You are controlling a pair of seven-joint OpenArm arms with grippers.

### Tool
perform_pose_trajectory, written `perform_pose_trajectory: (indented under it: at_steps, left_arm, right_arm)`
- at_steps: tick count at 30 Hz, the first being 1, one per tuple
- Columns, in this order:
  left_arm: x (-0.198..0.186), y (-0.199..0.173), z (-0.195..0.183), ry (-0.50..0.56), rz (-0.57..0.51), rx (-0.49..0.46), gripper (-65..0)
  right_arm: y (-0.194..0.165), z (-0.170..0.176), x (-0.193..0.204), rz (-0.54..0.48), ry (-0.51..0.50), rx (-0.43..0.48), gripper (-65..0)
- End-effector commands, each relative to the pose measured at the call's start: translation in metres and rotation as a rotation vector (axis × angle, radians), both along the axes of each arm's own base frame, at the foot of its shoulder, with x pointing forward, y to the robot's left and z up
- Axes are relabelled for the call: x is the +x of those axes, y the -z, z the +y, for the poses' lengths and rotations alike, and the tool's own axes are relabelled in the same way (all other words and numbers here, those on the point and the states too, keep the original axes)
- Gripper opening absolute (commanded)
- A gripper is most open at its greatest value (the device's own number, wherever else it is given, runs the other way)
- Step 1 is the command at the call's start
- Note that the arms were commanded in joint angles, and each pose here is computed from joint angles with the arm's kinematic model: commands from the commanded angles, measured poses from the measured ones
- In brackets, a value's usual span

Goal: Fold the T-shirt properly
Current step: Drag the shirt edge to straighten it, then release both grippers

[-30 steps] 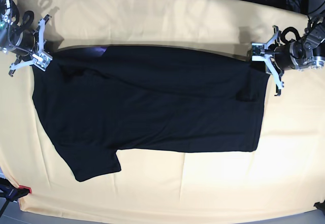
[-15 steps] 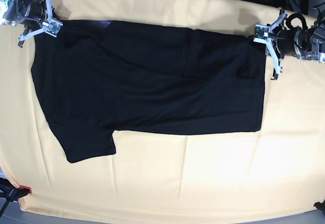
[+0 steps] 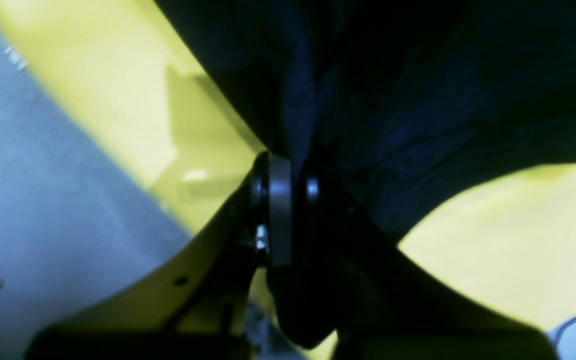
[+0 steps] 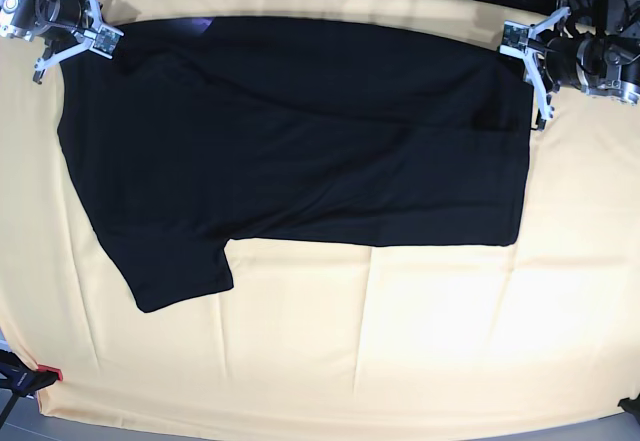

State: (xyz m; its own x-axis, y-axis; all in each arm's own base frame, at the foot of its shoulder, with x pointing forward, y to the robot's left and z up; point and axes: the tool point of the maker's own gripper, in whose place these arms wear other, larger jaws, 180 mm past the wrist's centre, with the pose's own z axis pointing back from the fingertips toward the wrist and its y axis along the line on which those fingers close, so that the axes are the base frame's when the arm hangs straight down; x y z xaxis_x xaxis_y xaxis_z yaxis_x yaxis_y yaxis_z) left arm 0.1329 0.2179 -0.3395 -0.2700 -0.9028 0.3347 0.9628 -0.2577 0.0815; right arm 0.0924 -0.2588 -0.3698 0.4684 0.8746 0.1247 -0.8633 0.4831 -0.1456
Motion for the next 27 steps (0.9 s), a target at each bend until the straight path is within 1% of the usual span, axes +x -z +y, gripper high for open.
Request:
perform_pose_trajectory:
  at_steps: [1,6,12,16,17,19,20,21,22,23,25,27]
  left_arm:
    - [0.005,-0.009,0.007,0.003,-0.008,0.018,-65.0]
    - [-0.003,-0.017,0.004,-0.012,0.034,-0.003,-65.0]
    - [-0.026,-0.018,0.005,0.021,0.095,0.009,-65.0]
    - [-0.029,-0.017,0.004,0.02,0.104,0.007,-65.0]
    - [-0.029,-0.016,0.005,0.02,0.102,0.015,-61.5]
    - [-0.028,-0.015,0.009,0.009,0.101,0.039,-48.9]
    - [-0.028,-0.015,0.01,-0.008,0.108,0.046,-41.4]
    - [-0.029,-0.014,0.012,-0.024,0.116,0.056,-34.6]
    - [-0.029,-0.014,0.013,-0.041,0.124,0.067,-30.0]
    - [-0.03,-0.013,0.015,-0.054,0.13,0.081,-28.9]
    - [-0.03,-0.013,0.018,-0.056,0.127,0.111,-29.0]
    - [-0.032,-0.014,0.018,-0.044,0.119,0.136,-29.0]
  right_arm:
    - [-0.003,-0.008,-0.002,0.009,-0.014,-0.042,-65.0]
    - [0.0,-0.01,-0.02,0.056,-0.017,-0.051,-65.0]
    - [0.001,-0.012,-0.021,0.058,-0.021,-0.066,-65.0]
    - [0.001,-0.012,-0.021,0.058,-0.021,-0.065,-65.0]
    - [0.001,-0.012,-0.021,0.058,-0.021,-0.065,-57.7]
    - [0.0,-0.013,-0.019,0.05,-0.008,-0.067,-38.6]
    - [0.0,-0.013,-0.018,0.044,0.002,-0.069,-31.1]
    - [0.0,-0.014,-0.018,0.043,0.003,-0.071,-27.1]
    - [0.0,-0.014,-0.018,0.045,0.003,-0.073,-26.6]
    - [0.0,-0.014,-0.018,0.043,0.002,-0.073,-26.7]
    - [-0.002,-0.013,-0.018,0.043,-0.003,-0.085,-26.7]
    - [-0.008,-0.011,-0.013,0.021,0.002,-0.098,-26.7]
